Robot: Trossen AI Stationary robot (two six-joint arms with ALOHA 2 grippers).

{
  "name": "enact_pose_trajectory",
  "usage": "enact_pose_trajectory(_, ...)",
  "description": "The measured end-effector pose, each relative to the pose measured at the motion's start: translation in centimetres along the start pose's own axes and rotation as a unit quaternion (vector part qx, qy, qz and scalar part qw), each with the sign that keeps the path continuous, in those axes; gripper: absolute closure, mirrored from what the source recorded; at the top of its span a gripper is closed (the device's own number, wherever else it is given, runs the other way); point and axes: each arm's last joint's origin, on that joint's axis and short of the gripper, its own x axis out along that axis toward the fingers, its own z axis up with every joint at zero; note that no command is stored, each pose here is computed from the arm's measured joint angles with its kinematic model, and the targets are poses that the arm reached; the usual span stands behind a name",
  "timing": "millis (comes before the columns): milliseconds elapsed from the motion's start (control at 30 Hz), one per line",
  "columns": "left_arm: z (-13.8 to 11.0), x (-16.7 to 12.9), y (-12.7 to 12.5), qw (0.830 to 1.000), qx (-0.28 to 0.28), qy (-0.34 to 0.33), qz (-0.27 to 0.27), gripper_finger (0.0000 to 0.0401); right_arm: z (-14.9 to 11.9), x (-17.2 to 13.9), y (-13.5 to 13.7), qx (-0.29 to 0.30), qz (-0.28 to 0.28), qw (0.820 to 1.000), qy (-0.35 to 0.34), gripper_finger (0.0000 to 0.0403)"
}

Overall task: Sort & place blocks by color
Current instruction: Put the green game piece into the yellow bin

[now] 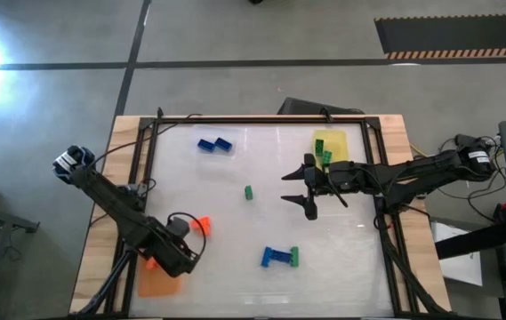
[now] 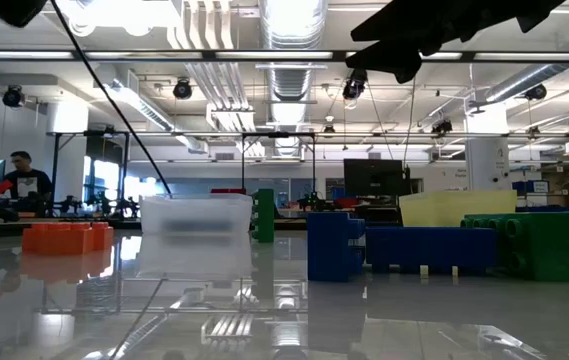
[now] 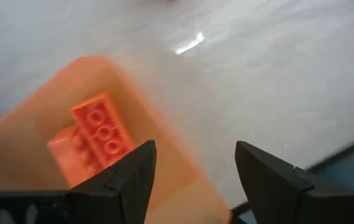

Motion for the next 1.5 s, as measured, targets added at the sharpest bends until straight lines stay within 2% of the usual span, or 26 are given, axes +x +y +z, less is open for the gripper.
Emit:
enact_pose_trajectory(167,1.1,-1.8,-1.7,0.994,0.059,-0.071,-0.061,0.0197,0.0,0.0,0.0,0.003,0.000,1.000,0.000,0.0129)
enact_pose_trajectory(233,2.0,-2.2,-2.0,0.990,0.080,-0.098,-0.066,0.0197,0.0,0.0,0.0,0.004,0.000,1.000,0.000,0.0129)
enact_pose_trajectory(467,5.7,-1.5,-2.5,0.973,0.175,-0.142,-0.054,0.0198,-0.1,0.0,0.0,0.003,0.000,1.000,0.007,0.0129)
enact_pose_trajectory(667,9.5,0.5,-1.6,0.973,0.191,-0.132,-0.002,0.0198,-0.3,0.0,0.0,0.008,-0.001,1.000,0.014,0.0129)
enact_pose_trajectory(767,11.2,1.4,-1.5,0.959,0.246,-0.140,0.005,0.0198,-0.3,0.0,0.0,0.012,-0.001,1.000,0.014,0.0129)
enact_pose_trajectory(833,12.3,2.0,-2.0,0.939,0.304,-0.161,-0.012,0.0198,-0.3,0.0,0.0,0.017,-0.001,1.000,0.016,0.0129)
enact_pose_trajectory(867,12.7,2.2,-2.4,0.923,0.338,-0.179,-0.028,0.0198,-0.4,0.1,0.0,0.019,-0.001,1.000,0.018,0.0129)
enact_pose_trajectory(933,13.5,2.7,-3.3,0.882,0.412,-0.223,-0.057,0.0198,-0.6,0.2,0.0,0.019,-0.002,1.000,0.025,0.0129)
enact_pose_trajectory(1000,14.0,3.3,-4.1,0.833,0.476,-0.270,-0.079,0.0198,-0.8,0.4,0.0,0.018,-0.002,0.999,0.031,0.0129)
enact_pose_trajectory(1033,14.2,3.8,-4.2,0.815,0.497,-0.287,-0.076,0.0198,-0.9,0.6,0.0,0.018,-0.003,0.999,0.035,0.0129)
enact_pose_trajectory(1100,14.7,4.5,-4.5,0.793,0.511,-0.325,-0.073,0.0198,-1.1,0.8,0.0,0.018,-0.003,0.999,0.042,0.0129)
enact_pose_trajectory(1233,15.3,6.2,-3.5,0.783,0.497,-0.370,-0.053,0.0198,-1.6,1.2,0.0,0.016,-0.004,0.998,0.056,0.0129)
enact_pose_trajectory(1300,15.7,7.1,-2.6,0.786,0.477,-0.391,-0.035,0.0198,-1.7,1.5,0.0,0.016,-0.004,0.998,0.053,0.0129)
enact_pose_trajectory(1500,16.7,8.6,-0.6,0.806,0.418,-0.418,-0.044,0.0198,-1.8,1.7,0.0,0.012,-0.004,0.998,0.057,0.0129)
